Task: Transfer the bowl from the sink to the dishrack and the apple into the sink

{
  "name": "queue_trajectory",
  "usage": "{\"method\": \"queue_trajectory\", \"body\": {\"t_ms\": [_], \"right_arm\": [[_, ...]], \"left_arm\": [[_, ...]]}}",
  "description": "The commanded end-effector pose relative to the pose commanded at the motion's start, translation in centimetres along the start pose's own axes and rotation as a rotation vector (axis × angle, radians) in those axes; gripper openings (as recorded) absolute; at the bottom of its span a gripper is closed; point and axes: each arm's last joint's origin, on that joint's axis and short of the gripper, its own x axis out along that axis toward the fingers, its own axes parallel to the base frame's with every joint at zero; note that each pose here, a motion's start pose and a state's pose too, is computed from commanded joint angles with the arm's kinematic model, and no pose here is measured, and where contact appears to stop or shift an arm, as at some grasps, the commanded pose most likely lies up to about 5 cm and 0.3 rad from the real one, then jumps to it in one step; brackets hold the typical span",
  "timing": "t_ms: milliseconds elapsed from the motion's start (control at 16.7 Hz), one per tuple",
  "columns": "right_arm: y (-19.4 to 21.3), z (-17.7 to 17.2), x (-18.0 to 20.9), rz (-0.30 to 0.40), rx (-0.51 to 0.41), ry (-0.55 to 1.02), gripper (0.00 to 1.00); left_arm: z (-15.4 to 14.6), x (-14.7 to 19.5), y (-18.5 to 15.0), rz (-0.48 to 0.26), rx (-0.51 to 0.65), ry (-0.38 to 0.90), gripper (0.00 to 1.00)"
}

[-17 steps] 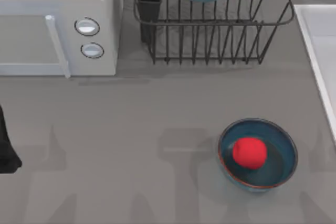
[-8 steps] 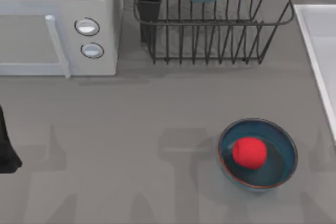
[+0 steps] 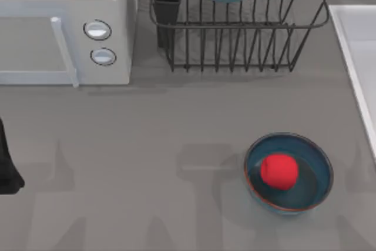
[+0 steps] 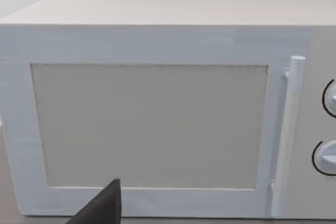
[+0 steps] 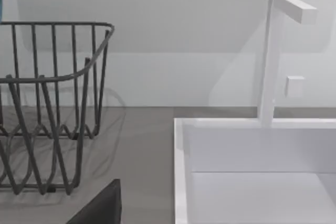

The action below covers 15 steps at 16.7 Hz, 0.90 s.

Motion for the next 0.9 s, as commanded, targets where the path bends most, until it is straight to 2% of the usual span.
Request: {"method": "queue_trajectory", "body": {"t_ms": [300, 480, 660, 900], "right_arm": [[0.1, 0.2, 0.0, 0.008, 0.007, 0.007, 1.00], [0.9, 2.1, 0.1, 0.077, 0.061, 0.071, 1.00], [2.4, 5.0, 0.7, 0.184, 0.136, 0.225, 1.00], [6.0, 8.3, 3.6, 0.291, 0.201, 0.580, 1.00]], "left_arm": [[0.0, 0.0, 0.0, 0.000, 0.000, 0.000, 1.00], [0.0, 0.0, 0.0, 0.000, 0.000, 0.000, 1.00], [0.0, 0.0, 0.0, 0.000, 0.000, 0.000, 1.00], [0.0, 0.0, 0.0, 0.000, 0.000, 0.000, 1.00]]}}
